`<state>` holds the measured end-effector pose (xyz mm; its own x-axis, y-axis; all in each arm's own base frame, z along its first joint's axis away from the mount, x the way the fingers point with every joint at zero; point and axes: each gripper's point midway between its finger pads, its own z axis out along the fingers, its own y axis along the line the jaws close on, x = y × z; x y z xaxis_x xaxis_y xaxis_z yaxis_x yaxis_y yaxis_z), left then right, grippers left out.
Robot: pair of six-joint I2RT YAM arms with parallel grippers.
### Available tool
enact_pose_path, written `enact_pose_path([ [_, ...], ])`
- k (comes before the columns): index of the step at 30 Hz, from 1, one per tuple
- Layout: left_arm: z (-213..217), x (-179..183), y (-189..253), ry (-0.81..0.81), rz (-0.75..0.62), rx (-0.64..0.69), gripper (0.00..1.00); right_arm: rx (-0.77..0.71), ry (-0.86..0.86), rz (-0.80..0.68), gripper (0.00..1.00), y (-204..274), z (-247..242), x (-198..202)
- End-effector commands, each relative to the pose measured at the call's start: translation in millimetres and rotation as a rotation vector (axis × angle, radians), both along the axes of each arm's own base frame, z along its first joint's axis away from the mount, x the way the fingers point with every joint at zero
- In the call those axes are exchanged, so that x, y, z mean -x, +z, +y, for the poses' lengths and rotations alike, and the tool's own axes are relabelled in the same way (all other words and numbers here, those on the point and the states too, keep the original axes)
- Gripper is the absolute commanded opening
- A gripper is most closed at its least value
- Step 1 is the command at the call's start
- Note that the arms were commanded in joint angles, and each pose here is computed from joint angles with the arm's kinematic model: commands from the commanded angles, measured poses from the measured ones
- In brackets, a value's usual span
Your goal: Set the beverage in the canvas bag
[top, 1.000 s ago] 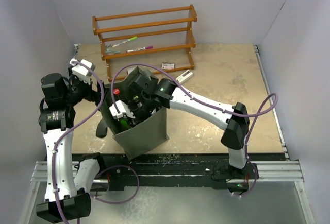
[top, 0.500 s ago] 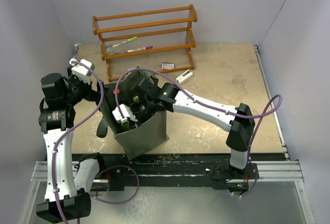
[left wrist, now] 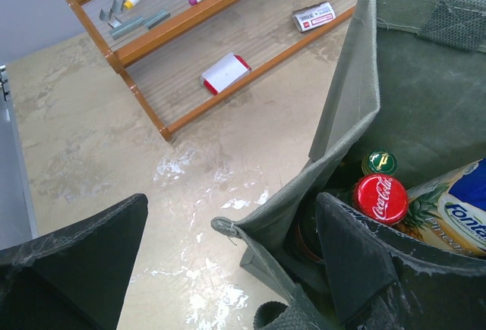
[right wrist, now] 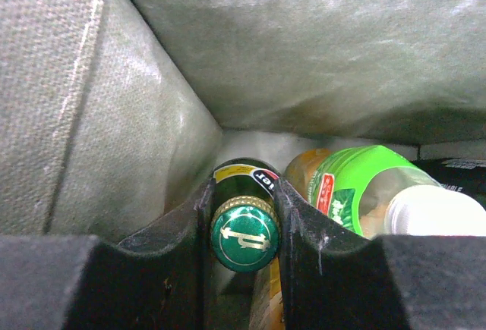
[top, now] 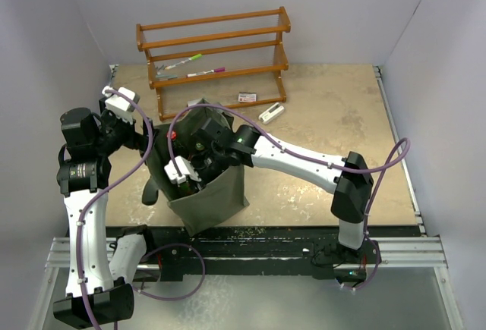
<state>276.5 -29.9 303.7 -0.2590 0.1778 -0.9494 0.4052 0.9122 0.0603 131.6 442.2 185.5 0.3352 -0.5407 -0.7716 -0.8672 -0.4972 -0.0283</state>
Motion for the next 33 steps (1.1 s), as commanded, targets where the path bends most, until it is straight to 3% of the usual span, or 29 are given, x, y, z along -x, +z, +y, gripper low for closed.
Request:
enact_pose_path([
  [1, 2, -3, 15, 0.007, -0.053, -0.007, 0.94, 0.184, -0.057, 0.054, 0.09, -55, -19, -5],
  [8, 2, -1, 14, 0.004, -0.054, -0.009, 0.94, 0.201, -0.068, 0.041, 0.18, -57, -21, -8],
  [23, 0, 0, 15, -0.004, -0.063, -0.013, 0.94, 0.148, -0.097, -0.001, 0.5, -23, -21, -13],
  [33, 0, 0, 15, -0.007, -0.068, -0.018, 0.94, 0.123, -0.115, 0.0, 0.52, -8, -18, -13],
])
